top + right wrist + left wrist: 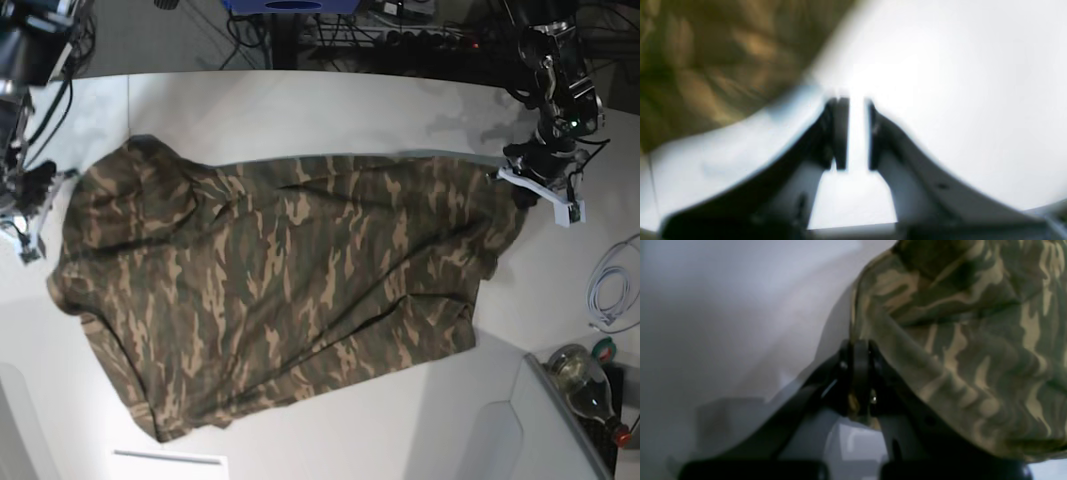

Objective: Layout the t-shirt on the table in an organized manner, then fold the t-shirt properly
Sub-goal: 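Regrasp the shirt corner with the right gripper and stretch it away from the left gripper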

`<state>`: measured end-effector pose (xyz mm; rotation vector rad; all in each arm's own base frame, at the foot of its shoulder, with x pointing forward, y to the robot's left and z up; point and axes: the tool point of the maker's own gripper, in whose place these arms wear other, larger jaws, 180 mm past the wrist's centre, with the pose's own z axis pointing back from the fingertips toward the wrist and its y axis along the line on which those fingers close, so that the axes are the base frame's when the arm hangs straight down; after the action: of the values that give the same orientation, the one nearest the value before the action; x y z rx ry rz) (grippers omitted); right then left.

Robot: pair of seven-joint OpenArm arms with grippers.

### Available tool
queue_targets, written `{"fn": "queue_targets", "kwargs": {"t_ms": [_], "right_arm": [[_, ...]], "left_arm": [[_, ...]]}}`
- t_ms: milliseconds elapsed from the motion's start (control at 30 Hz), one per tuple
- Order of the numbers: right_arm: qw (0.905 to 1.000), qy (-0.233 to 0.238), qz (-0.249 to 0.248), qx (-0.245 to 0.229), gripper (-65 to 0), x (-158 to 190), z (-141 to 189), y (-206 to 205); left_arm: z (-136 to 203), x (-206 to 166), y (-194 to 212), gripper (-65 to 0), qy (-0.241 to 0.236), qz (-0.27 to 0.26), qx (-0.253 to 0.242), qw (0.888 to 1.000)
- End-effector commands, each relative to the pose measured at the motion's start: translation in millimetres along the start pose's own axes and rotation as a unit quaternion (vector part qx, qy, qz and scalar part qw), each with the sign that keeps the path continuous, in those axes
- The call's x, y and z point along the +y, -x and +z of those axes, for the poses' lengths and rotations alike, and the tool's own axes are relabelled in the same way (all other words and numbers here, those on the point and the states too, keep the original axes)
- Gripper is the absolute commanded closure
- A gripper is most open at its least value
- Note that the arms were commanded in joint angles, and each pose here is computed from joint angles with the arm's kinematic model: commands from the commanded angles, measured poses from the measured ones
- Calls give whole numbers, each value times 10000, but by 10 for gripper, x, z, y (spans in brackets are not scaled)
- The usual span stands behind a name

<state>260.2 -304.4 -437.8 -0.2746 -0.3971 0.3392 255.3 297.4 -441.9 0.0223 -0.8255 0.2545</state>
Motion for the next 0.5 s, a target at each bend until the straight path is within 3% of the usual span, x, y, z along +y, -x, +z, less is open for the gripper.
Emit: {"fn": "queue_targets", "kwargs": {"t_ms": [0,100,167,267,467], "right_arm": [[9971,-15,97,-753,-159,127,214,-420],[9897,-181,503,-1326,-404,674,591,-726],[9857,-442,649,-1490,-509,963,642,-851],[9843,-814,685,-1411,-503,1232,510,-922],[9853,-1200,650,-1030,-488,1396,209,-835]], "left_arm": [[37,32,-192,0,-22,-53,-291,9996],[70,23,-237,0,-18,-102,-360,9993],[69,32,-220,0,-25,-104,-332,9994],[74,28,-236,0,-22,-112,-353,9993],[73,37,-222,0,-29,-114,-333,9994]]}}
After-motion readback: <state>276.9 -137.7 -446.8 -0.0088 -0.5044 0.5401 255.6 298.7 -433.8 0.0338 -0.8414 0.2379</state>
